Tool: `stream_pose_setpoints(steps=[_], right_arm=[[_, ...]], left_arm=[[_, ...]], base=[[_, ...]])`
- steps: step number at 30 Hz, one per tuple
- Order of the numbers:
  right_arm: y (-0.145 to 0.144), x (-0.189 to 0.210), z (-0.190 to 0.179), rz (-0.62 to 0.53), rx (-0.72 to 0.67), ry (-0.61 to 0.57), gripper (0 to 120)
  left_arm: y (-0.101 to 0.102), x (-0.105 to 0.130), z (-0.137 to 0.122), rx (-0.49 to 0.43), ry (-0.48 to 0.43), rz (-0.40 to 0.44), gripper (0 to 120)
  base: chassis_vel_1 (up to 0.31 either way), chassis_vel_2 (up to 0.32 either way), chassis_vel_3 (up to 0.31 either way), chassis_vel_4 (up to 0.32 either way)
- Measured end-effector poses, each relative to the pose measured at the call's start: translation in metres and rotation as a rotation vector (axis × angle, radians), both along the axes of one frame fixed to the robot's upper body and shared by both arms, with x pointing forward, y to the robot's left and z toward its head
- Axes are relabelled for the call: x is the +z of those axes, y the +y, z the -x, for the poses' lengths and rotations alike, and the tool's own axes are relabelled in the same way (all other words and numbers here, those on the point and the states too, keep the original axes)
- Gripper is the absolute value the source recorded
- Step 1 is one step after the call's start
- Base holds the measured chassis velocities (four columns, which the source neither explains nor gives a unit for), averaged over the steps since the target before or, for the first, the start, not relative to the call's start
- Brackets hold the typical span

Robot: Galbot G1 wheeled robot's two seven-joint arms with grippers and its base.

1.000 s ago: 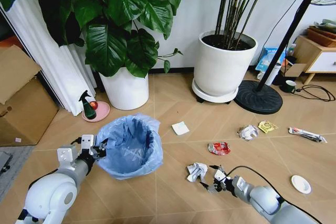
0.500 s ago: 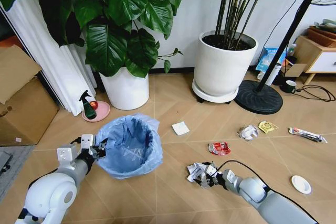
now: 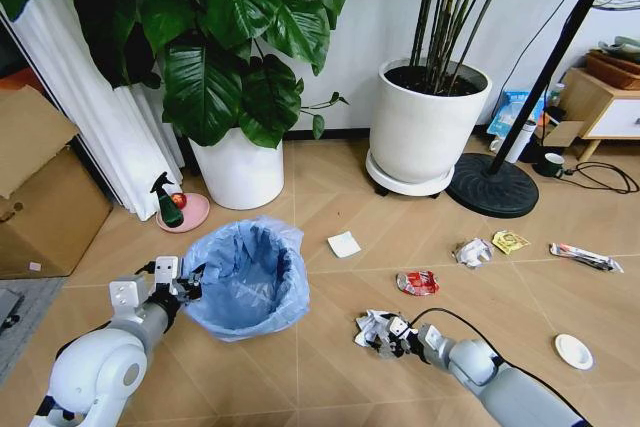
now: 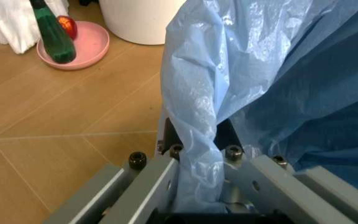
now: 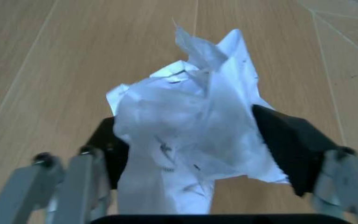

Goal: Pick up the trash bin and place the garbage on the floor into it.

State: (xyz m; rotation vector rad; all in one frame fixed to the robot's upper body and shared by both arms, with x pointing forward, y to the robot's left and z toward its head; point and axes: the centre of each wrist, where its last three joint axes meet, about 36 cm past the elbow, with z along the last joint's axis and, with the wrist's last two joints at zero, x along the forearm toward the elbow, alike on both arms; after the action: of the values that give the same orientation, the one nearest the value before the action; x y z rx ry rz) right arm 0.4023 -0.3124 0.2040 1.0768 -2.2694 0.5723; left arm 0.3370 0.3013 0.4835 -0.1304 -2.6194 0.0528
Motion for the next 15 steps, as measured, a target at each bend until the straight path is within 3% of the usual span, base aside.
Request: stream_pose_setpoints(steps=[6,15], right_arm=[[0.0022,-0.0026,-0.001,0.0,-0.002,0.002,39],[0.005,-0.0071,0.0041,-0.002,-0.005,0.011,15]], left_arm=[[0.0003,-0.0002,-0.0004,-0.002,0.001,0.0,0],[0.0,-0.001,-0.0001,-0.003,0.003,0.002,0]], base=[[0.0,0.0,0.0,0.0],[0.0,0.0,0.0,0.0]])
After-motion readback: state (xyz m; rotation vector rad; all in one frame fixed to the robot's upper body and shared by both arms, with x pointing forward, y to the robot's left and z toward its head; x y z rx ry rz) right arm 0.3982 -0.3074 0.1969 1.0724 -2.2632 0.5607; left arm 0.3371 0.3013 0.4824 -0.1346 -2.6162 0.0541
